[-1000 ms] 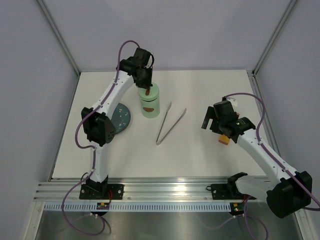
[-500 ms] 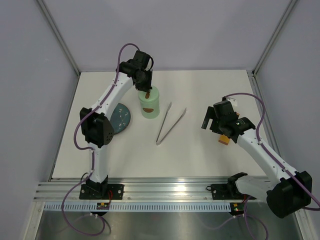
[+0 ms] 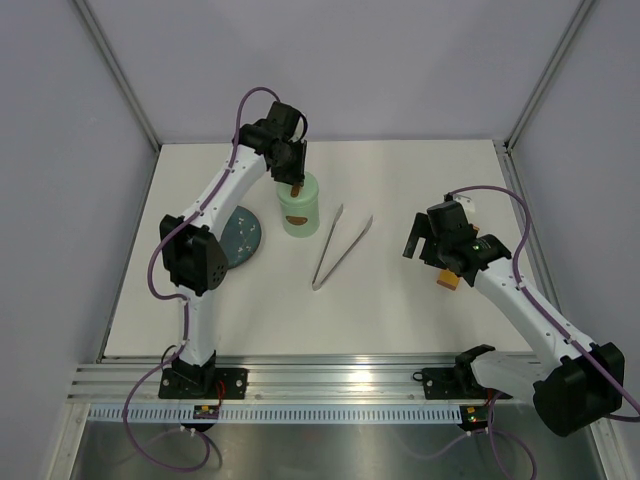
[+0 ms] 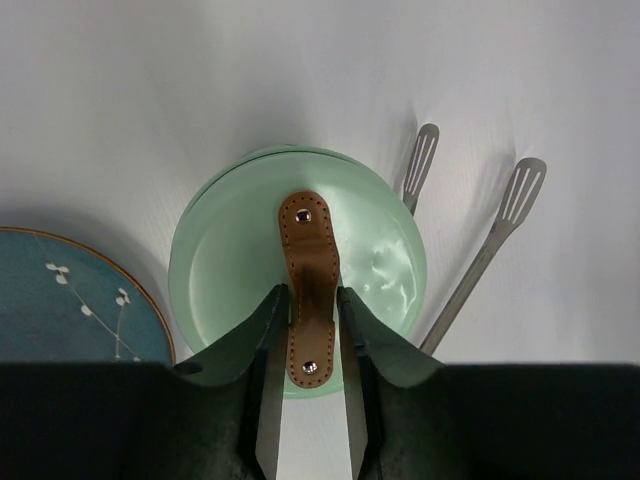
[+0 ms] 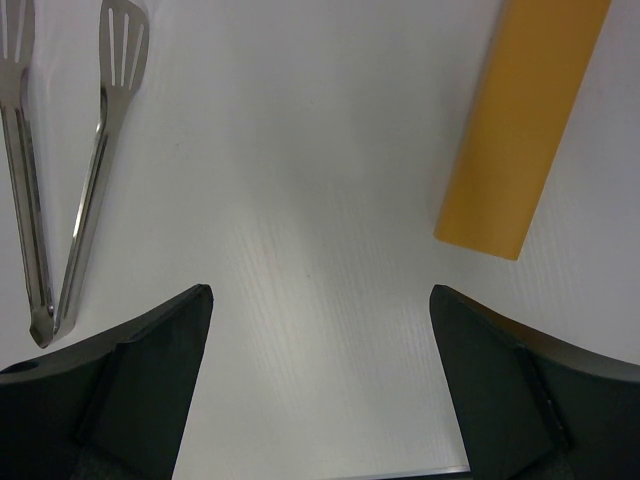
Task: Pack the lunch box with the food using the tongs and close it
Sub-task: Close the box lid on the packing box.
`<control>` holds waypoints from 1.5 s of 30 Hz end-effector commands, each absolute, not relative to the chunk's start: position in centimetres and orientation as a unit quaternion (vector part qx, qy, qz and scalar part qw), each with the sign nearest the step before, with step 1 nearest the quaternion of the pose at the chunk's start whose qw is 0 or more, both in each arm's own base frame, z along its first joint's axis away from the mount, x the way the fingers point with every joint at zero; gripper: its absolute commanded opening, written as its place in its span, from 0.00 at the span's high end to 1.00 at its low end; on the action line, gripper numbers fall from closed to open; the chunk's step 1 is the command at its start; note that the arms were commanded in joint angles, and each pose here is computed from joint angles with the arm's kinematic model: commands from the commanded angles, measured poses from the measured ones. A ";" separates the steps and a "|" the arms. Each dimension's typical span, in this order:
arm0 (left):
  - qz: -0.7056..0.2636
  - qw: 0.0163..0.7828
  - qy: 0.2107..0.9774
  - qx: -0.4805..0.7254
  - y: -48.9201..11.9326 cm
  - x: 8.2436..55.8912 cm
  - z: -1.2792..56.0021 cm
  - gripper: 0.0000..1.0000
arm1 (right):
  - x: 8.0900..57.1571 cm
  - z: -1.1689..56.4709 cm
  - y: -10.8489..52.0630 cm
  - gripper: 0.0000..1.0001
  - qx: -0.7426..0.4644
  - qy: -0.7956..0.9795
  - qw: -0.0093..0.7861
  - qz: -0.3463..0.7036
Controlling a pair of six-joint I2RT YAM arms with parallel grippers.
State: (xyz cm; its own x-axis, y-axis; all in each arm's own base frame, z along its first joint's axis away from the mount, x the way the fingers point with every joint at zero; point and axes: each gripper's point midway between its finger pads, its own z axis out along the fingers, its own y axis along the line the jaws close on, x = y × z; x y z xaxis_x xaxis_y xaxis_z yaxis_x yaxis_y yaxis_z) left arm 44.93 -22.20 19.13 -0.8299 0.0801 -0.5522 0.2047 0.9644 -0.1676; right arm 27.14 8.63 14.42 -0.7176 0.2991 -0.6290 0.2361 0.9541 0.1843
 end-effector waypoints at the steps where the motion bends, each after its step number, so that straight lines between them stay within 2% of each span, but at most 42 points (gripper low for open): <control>1: -0.117 0.305 0.941 0.084 -22.5 44.1 21.6 0.67 | 27.5 15.2 8.6 0.02 0.151 0.918 0.362 0.053; 8: -0.103 0.336 0.933 0.081 -21.7 44.3 24.0 0.55 | 27.8 15.2 8.8 0.02 0.150 0.919 0.360 0.056; 11: -0.108 0.347 0.928 0.081 -21.8 44.1 25.0 0.54 | 27.8 15.2 8.9 0.02 0.150 0.919 0.359 0.057; 13: -0.113 0.362 0.922 0.082 -22.0 44.1 26.1 0.54 | 27.8 15.2 8.8 0.02 0.151 0.919 0.359 0.056; 20: -0.117 0.453 0.880 0.079 -21.6 44.5 31.3 0.43 | 27.8 15.2 8.8 0.02 0.151 0.919 0.360 0.055; 23: -0.116 0.454 0.879 0.085 -21.7 44.5 31.3 0.39 | 27.9 15.2 8.9 0.02 0.151 0.919 0.360 0.057; 30: -0.080 0.372 0.921 0.082 -21.5 44.6 24.0 0.40 | 28.0 15.0 9.0 0.02 0.148 0.921 0.356 0.055; 36: -0.053 0.291 0.952 0.078 -20.9 42.5 17.2 0.45 | 27.8 14.7 8.9 0.02 0.148 0.923 0.353 0.052; 40: -0.066 0.312 0.945 0.078 -21.1 42.6 19.4 0.46 | 28.0 14.7 9.1 0.03 0.146 0.924 0.350 0.055; 45: -0.078 0.390 0.914 0.077 -21.1 43.1 26.9 0.46 | 28.3 14.9 9.2 0.03 0.145 0.923 0.353 0.056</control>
State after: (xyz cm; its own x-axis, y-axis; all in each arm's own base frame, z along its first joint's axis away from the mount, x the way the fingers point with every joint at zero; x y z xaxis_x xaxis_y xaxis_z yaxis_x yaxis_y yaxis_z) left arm 42.72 -21.16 19.39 -0.8007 0.1175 -0.5874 0.1935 0.9787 -0.0681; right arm 27.19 8.79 13.61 -0.7373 0.2921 -0.6091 0.2372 0.9562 0.1715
